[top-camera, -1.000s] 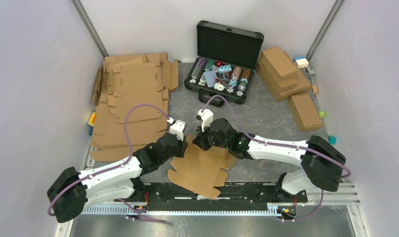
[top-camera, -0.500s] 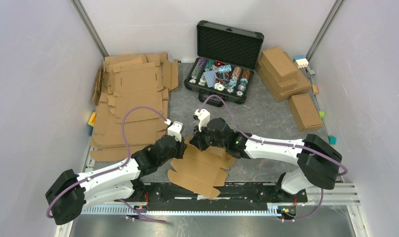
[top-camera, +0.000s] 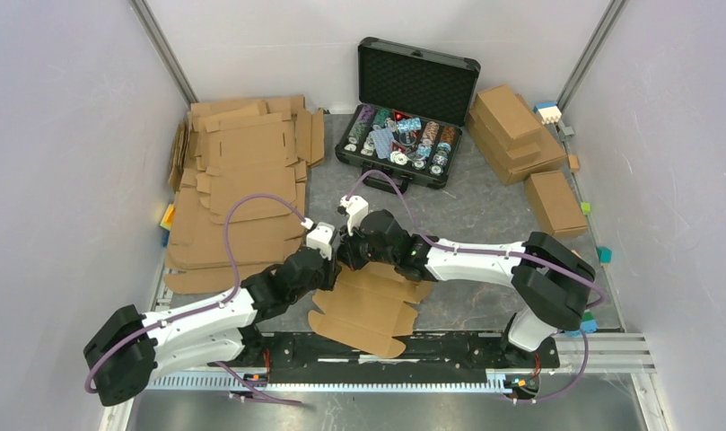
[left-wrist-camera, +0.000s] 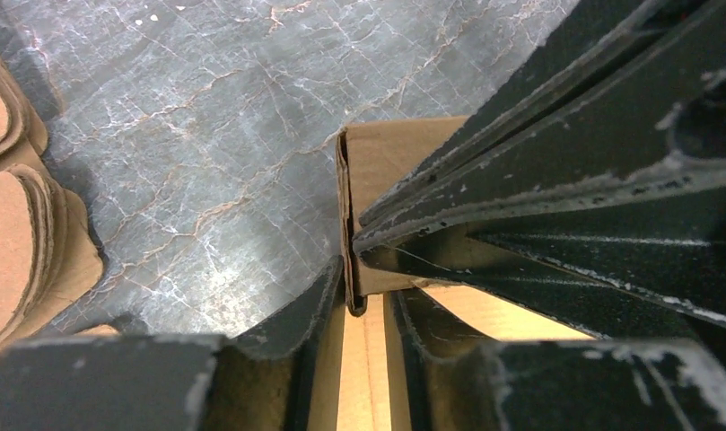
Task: Fold the paper box
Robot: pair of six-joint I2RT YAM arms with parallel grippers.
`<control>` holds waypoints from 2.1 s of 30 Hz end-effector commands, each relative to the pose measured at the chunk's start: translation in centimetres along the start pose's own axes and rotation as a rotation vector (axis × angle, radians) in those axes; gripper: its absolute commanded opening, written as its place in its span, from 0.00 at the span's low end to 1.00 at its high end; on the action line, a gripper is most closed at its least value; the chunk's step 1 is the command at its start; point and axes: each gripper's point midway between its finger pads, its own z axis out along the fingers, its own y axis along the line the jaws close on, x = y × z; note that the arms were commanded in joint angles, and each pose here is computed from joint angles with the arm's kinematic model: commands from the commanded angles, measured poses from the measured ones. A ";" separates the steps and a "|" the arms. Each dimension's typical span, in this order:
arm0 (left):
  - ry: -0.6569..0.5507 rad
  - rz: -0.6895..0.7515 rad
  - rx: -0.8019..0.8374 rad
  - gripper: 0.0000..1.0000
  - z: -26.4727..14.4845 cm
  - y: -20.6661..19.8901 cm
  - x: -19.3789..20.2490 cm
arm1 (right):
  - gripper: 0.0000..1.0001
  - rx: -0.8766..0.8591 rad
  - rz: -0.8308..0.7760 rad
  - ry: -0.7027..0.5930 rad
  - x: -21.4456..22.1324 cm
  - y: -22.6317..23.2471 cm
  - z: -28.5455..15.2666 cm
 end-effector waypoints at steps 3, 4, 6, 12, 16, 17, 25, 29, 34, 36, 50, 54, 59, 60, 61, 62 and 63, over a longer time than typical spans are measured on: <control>-0.033 -0.048 -0.002 0.32 0.2 -0.5 -0.6 | 0.05 0.019 0.001 0.028 1.4 -0.5 0.0; -0.034 -0.053 -0.007 0.32 0.2 -0.4 -0.6 | 0.04 0.021 -0.001 0.026 1.3 -0.5 -0.1; -0.045 -0.069 -0.023 0.33 0.3 -0.2 -0.6 | 0.05 0.025 -0.002 0.019 1.0 -0.6 -0.3; -0.110 -0.102 -0.051 0.35 0.7 0.2 -1.2 | 0.04 0.052 0.004 0.000 0.5 -1.0 -0.6; -0.162 -0.119 -0.054 0.38 1.1 0.4 -1.5 | 0.04 0.056 0.012 -0.002 0.6 -1.0 -0.6; -0.171 -0.122 -0.051 0.38 1.2 0.3 -1.5 | 0.04 0.057 0.015 -0.003 0.6 -1.1 -0.6; -0.200 -0.099 -0.048 0.38 1.6 0.2 -1.5 | 0.04 0.079 0.033 -0.005 0.8 -1.8 -0.8; -0.233 -0.109 -0.064 0.37 1.6 0.4 -1.6 | 0.04 0.074 0.045 -0.015 0.7 -1.8 -1.0; -0.271 -0.124 -0.107 0.14 2.0 0.7 -1.5 | 0.04 0.072 0.050 -0.022 0.5 -1.7 -1.2; -0.277 -0.125 -0.120 0.02 2.1 0.8 -1.6 | 0.04 0.076 0.050 -0.027 0.4 -1.8 -1.4; -0.219 -0.098 -0.174 0.02 1.6 1.5 -1.6 | 0.18 0.202 0.027 -0.157 -3.3 -5.4 -8.2; -0.190 -0.083 -0.184 0.02 1.3 1.5 -1.5 | 0.38 0.304 0.005 -0.196 -2.8 -7.7 -12.2; -0.176 -0.064 -0.199 0.02 1.3 1.6 -1.5 | 0.73 0.391 -0.003 -0.240 0.3 -10.2 -16.7; -0.175 -0.062 -0.203 0.02 1.3 1.6 -1.6 | 0.77 0.395 0.001 -0.246 1.0 -10.4 -17.3; -0.173 -0.057 -0.205 0.02 1.3 1.6 -1.6 | 0.80 0.400 0.012 -0.247 1.9 -10.7 -17.8; -0.169 -0.054 -0.208 0.02 1.4 1.6 -1.6 | 0.82 0.406 0.028 -0.228 3.4 -11.1 -18.0; -0.168 -0.052 -0.213 0.02 1.4 1.7 -1.6 | 0.84 0.404 0.048 -0.220 4.4 -11.3 -18.1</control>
